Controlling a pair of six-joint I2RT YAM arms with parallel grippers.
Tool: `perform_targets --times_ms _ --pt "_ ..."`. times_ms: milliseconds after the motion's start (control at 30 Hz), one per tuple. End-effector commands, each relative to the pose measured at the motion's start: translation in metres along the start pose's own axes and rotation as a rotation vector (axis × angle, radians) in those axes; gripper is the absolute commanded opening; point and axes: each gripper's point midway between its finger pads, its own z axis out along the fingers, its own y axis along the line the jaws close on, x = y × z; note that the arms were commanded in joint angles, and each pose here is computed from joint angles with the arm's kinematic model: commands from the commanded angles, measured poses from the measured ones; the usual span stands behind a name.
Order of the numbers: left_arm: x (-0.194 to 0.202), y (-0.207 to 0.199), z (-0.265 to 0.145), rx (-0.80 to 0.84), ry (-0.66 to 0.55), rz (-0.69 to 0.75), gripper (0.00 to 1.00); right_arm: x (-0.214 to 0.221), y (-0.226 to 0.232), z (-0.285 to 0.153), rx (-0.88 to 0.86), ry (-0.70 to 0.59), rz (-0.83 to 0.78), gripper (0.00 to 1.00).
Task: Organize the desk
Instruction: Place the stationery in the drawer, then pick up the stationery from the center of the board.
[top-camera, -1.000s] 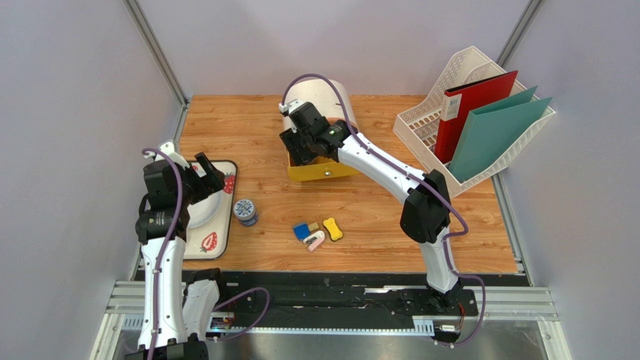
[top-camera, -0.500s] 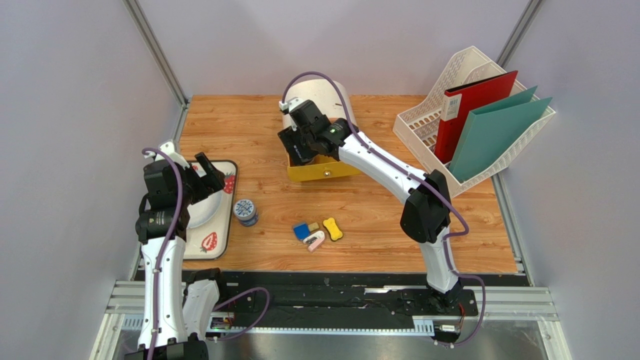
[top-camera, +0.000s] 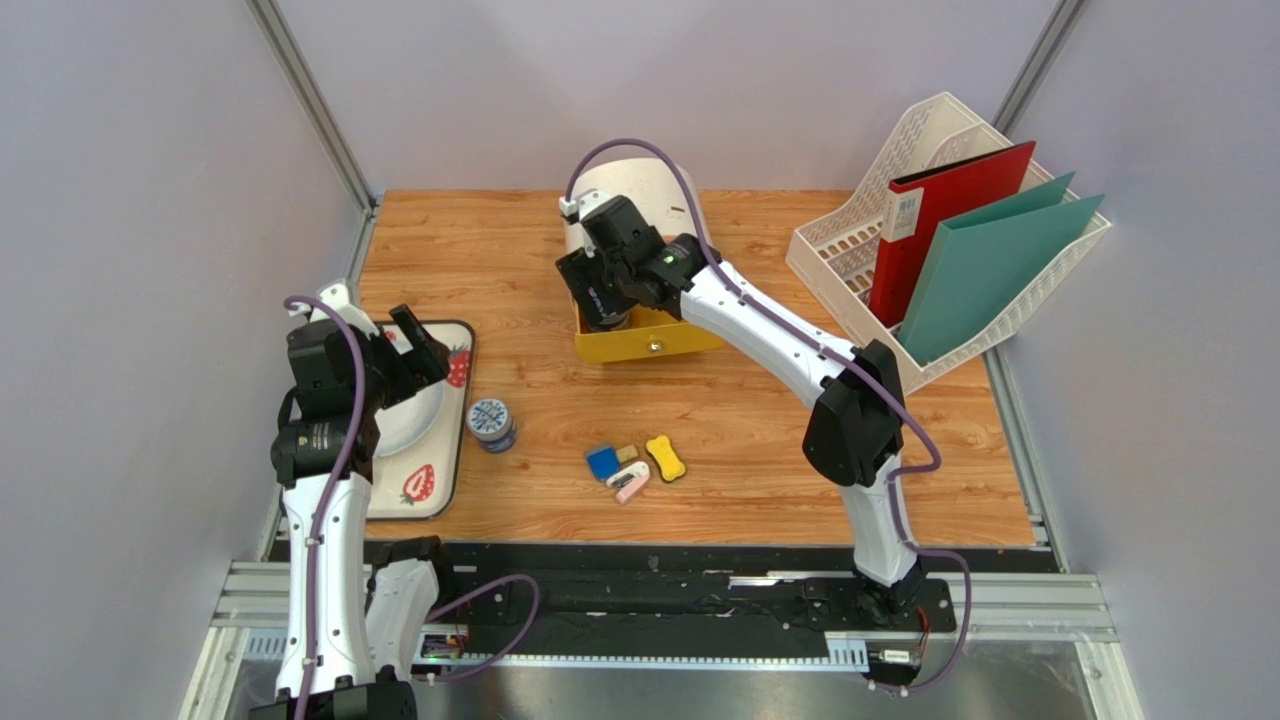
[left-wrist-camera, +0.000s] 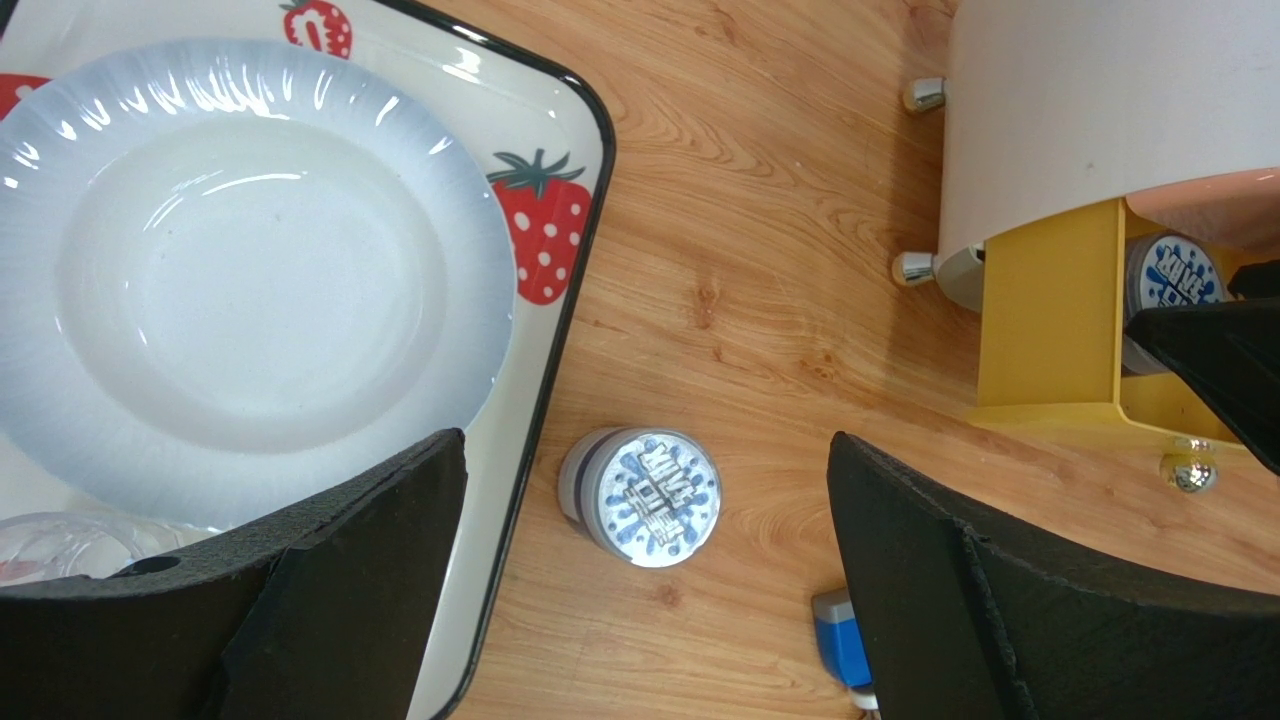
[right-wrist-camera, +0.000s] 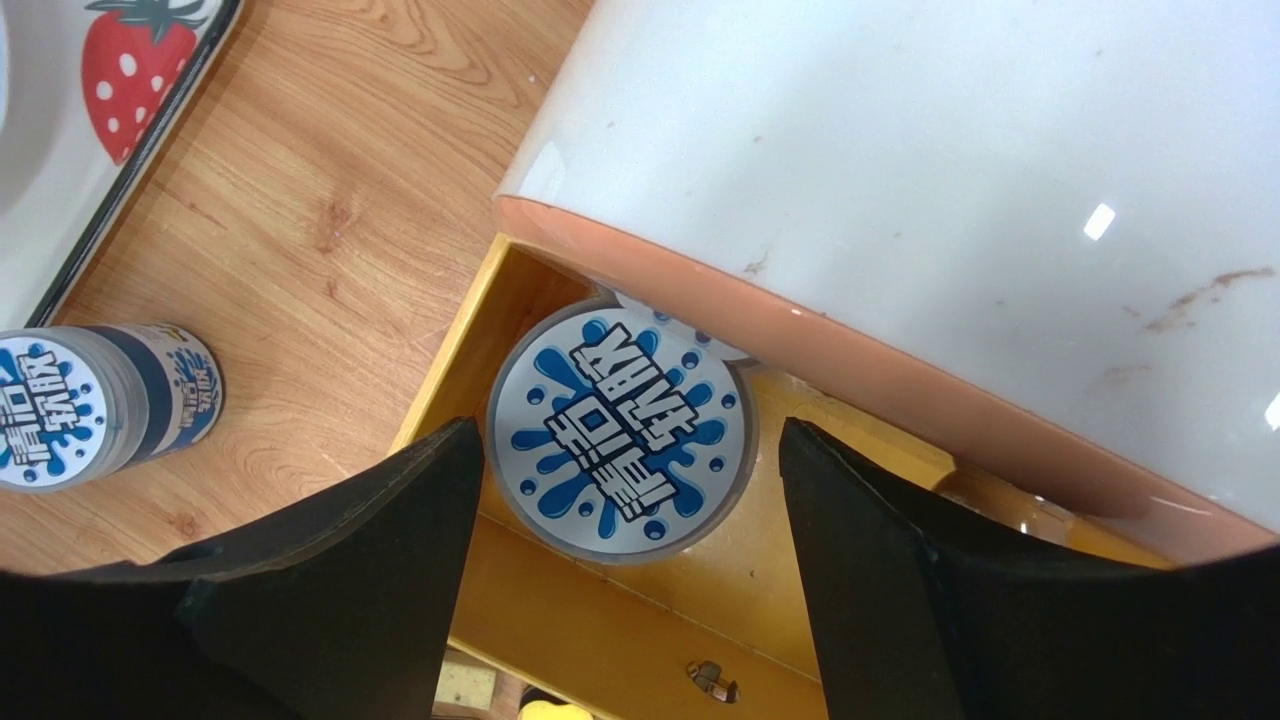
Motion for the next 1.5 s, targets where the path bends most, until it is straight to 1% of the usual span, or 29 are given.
perform_targets --times_ms 0,33,67,100,133,167,200,300,467,533,567,633,667,700,767,833,900,1033,1167,1400,1433,1467 --pt "-0.007 0.000 0.000 0.007 -0.029 0.015 0.98 -0.052 0.005 -0.056 -0.075 -0.181 -0.043 0.76" --pt "-0.008 0.000 -0.001 0.006 -0.035 0.016 0.98 -0.055 0.007 -0.067 -0.079 -0.203 -0.052 0.76" --pt "-0.009 0.000 -0.003 0.001 -0.043 0.015 0.98 -0.051 0.006 -0.068 -0.070 -0.208 -0.052 0.77" --pt "-0.010 0.003 -0.004 -0.014 -0.052 0.015 0.98 -0.049 0.007 -0.071 -0.069 -0.215 -0.095 0.77" --pt "-0.011 0.003 -0.005 -0.016 -0.059 0.016 0.98 -0.054 0.010 -0.086 -0.073 -0.250 -0.102 0.76" --pt "-0.013 0.004 -0.007 -0.018 -0.072 0.015 0.98 -0.056 0.010 -0.089 -0.066 -0.273 -0.106 0.77" --pt "-0.013 0.005 -0.008 -0.027 -0.079 0.013 0.98 -0.046 0.013 -0.087 -0.076 -0.255 -0.129 0.77" --pt "-0.016 0.008 -0.011 -0.049 -0.098 0.009 0.98 -0.039 0.033 -0.102 -0.158 -0.259 -0.155 0.77" --pt "-0.016 0.012 -0.012 -0.067 -0.101 0.002 0.98 -0.018 0.079 -0.107 -0.275 -0.232 -0.208 0.77" --pt "-0.017 0.014 -0.013 -0.080 -0.104 0.001 0.98 -0.008 0.095 -0.102 -0.298 -0.210 -0.210 0.77" --pt "-0.018 0.016 -0.013 -0.090 -0.108 -0.001 0.98 -0.003 0.108 -0.102 -0.360 -0.197 -0.207 0.77" --pt "-0.020 0.019 -0.015 -0.104 -0.119 -0.010 0.99 0.009 0.125 -0.092 -0.400 -0.163 -0.200 0.77" --pt "-0.020 0.020 -0.014 -0.104 -0.116 -0.014 0.99 0.009 0.135 -0.091 -0.436 -0.160 -0.157 0.77" --pt "-0.020 0.020 -0.014 -0.106 -0.116 -0.016 0.99 0.017 0.141 -0.081 -0.449 -0.133 -0.154 0.77" --pt "-0.019 0.022 -0.015 -0.117 -0.115 -0.022 0.99 0.021 0.155 -0.076 -0.475 -0.120 -0.140 0.77" --pt "-0.019 0.029 -0.018 -0.157 -0.119 -0.038 0.99 0.032 0.169 -0.063 -0.494 -0.087 -0.144 0.77" --pt "-0.023 0.042 -0.024 -0.235 -0.150 -0.058 0.99 0.031 0.175 -0.059 -0.499 -0.080 -0.142 0.77" --pt "-0.024 0.055 -0.032 -0.302 -0.174 -0.090 0.99 0.040 0.190 -0.039 -0.509 -0.060 -0.127 0.77" --pt "-0.024 0.053 -0.031 -0.291 -0.174 -0.091 0.99 0.050 0.203 -0.015 -0.517 -0.033 -0.133 0.77" --pt "-0.027 0.046 -0.033 -0.252 -0.189 -0.081 0.99 0.050 0.222 0.004 -0.521 -0.026 -0.148 0.77" --pt "-0.027 0.046 -0.033 -0.250 -0.190 -0.081 0.99 0.047 0.224 0.003 -0.519 -0.035 -0.148 0.78" --pt "-0.027 0.047 -0.034 -0.257 -0.193 -0.081 0.99 0.045 0.223 0.007 -0.501 -0.039 -0.136 0.81"
